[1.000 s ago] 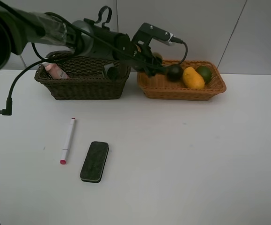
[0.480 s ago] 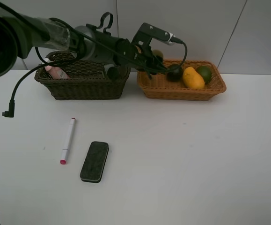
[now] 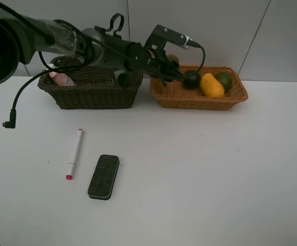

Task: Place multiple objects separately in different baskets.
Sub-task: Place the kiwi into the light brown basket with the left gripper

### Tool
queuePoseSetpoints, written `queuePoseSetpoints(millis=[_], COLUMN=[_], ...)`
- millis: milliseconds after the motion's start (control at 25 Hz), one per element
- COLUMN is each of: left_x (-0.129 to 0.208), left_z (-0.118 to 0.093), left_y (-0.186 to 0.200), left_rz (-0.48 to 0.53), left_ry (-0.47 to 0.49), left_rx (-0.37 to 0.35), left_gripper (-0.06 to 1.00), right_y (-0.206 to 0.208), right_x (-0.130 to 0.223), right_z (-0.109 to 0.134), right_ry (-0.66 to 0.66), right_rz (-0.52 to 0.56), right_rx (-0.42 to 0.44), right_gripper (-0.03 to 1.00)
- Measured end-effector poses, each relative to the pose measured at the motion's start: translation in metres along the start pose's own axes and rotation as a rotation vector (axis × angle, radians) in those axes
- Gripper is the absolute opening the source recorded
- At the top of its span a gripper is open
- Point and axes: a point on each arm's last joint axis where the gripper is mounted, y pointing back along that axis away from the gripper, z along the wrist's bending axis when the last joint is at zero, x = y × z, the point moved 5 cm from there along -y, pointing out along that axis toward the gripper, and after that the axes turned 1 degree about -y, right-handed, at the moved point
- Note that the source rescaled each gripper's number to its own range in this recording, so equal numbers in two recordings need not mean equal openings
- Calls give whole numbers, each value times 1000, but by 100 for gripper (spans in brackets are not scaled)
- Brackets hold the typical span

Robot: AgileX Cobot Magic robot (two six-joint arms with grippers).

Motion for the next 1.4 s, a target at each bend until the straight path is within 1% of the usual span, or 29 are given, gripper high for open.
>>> queuePoseSetpoints(millis=[80, 200, 600, 840, 1040, 1200, 1280, 1400], left_x=[-1, -1, -1, -1, -6, -7, -7, -13], left_z=[0, 0, 0, 0, 1, 2, 1, 1], left_y=[0, 0, 0, 0, 0, 0, 3, 15], left_rz=[-5, -6, -7, -8, -43, -50, -29, 29], left_ry=[0, 0, 2, 32, 40, 42, 42, 42], left_rx=[-1, -1, -2, -2, -9, -11, -5, 12], left_gripper=[82, 85, 86, 86, 86, 86, 86, 86], right_y=[0, 0, 0, 0, 0, 0, 0, 0], right_x=[0, 0, 0, 0, 0, 0, 0, 0], right_z=[0, 0, 0, 0, 0, 0, 0, 0], right_ry=[0, 0, 0, 0, 0, 0, 0, 0], right_rz=[0, 0, 0, 0, 0, 0, 0, 0], right_rx=[0, 0, 0, 0, 0, 0, 0, 0], right_gripper=[100, 100, 100, 100, 100, 100, 100, 100])
